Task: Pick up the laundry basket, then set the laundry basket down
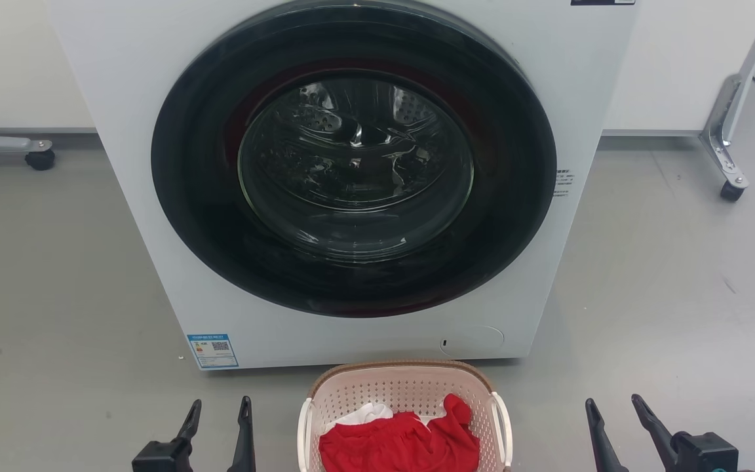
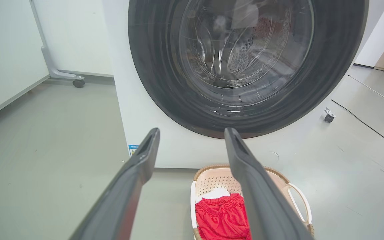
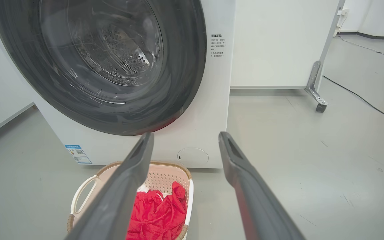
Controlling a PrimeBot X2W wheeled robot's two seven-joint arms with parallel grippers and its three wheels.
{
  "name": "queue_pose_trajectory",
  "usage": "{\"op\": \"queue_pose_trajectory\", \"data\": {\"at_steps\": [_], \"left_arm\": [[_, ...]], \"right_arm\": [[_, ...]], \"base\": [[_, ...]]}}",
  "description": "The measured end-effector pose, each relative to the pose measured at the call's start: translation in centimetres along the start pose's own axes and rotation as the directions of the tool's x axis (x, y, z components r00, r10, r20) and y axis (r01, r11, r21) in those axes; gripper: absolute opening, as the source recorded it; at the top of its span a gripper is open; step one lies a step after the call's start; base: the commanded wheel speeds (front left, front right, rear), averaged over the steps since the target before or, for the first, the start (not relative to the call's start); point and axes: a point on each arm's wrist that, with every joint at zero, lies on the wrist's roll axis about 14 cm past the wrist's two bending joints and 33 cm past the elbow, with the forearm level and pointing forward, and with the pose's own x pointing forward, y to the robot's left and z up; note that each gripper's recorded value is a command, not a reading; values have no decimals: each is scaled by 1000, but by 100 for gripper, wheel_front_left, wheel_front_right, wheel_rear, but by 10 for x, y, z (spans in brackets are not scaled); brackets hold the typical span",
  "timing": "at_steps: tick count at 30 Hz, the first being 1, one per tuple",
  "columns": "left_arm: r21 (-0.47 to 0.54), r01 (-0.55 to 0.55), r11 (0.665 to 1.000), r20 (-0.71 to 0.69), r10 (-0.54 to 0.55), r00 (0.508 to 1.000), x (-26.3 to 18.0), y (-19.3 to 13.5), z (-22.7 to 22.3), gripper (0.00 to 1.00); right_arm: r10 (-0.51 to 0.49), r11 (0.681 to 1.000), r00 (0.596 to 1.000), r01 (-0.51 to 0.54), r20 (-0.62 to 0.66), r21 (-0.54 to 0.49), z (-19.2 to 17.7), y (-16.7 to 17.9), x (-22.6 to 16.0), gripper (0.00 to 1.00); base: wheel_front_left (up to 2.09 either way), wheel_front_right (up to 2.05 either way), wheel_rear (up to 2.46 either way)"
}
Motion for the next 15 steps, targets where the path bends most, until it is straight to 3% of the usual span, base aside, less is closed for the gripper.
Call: {"op": "queue_pose_trajectory", "data": {"at_steps": [15], "left_arm": [[1,-13,1000,-16,13,1000,0,3,-5,100]], "right_arm": [[-21,1000,1000,21,-2,1,-1,-5,1,100]], "base": [[0,0,0]]}}
